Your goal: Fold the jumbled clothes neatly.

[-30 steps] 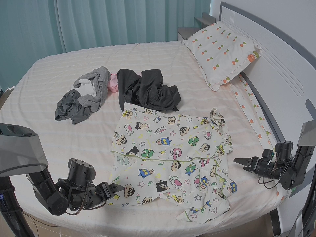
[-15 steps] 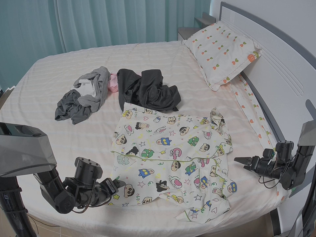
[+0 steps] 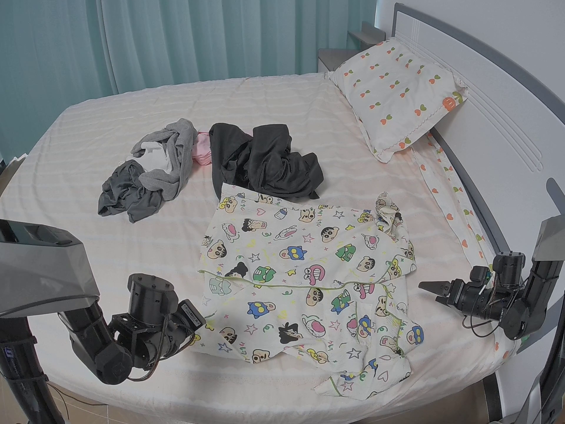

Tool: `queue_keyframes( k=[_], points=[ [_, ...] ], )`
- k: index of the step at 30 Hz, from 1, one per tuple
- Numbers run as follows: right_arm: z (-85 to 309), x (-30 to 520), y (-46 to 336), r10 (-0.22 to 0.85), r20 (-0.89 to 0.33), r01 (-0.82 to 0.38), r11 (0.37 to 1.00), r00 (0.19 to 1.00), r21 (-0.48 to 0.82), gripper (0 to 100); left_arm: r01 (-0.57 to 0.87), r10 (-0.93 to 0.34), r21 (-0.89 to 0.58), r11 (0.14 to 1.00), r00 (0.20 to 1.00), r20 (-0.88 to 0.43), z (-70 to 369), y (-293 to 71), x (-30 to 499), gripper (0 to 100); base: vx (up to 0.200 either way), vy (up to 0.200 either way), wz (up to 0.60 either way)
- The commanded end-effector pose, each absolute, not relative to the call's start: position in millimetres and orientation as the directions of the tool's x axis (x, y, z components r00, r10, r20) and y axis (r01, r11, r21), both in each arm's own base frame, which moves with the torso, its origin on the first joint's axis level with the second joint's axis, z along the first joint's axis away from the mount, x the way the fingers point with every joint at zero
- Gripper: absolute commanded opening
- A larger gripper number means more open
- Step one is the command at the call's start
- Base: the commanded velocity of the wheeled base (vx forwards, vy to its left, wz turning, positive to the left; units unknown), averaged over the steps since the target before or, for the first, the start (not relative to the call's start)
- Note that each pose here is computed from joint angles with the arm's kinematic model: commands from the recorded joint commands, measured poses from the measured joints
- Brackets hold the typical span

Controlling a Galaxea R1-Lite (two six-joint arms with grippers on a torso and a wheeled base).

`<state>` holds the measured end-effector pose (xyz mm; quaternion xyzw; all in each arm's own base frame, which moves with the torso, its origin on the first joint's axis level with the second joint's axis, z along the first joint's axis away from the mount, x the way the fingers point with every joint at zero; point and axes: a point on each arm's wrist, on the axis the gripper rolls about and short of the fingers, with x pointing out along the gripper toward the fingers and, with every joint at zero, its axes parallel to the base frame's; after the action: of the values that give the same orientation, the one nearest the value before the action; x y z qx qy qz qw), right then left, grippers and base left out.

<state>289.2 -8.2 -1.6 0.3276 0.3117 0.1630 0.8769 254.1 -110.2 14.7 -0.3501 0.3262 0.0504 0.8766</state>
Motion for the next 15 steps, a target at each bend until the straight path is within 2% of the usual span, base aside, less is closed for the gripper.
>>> queue_keyframes(
  k=[1, 7, 12, 15],
  points=[
    [-1.4, 289.3, -8.2, 0.491, -0.438, -0.084, 0.732, 0.753, 0.676, 100, -0.235, -0.175, -0.618, 0.750, 0.831, -0.528, 40.4, -113.5, 247.7, 0, 0.000, 0.000, 0.00],
    [-1.4, 289.3, -8.2, 0.491, -0.438, -0.084, 0.732, 0.753, 0.676, 100, -0.078, -0.239, -0.641, 0.763, 0.888, -0.393, 67.3, -122.4, 243.8, 0, 0.000, 0.000, 0.00],
    [-1.0, 289.3, -8.2, 0.491, -0.437, -0.085, 0.732, 0.754, 0.676, 100, 0.049, -0.257, -0.575, 0.817, 0.923, -0.287, 75.3, -124.0, 247.7, 0, 0.000, 0.000, 0.00],
    [-0.6, 289.3, -8.2, 0.491, -0.436, -0.086, 0.732, 0.754, 0.676, 100, 0.085, -0.275, -0.554, 0.828, 0.922, -0.271, 73.9, -123.0, 241.6, 0, 0.000, 0.000, 0.00]
  ],
)
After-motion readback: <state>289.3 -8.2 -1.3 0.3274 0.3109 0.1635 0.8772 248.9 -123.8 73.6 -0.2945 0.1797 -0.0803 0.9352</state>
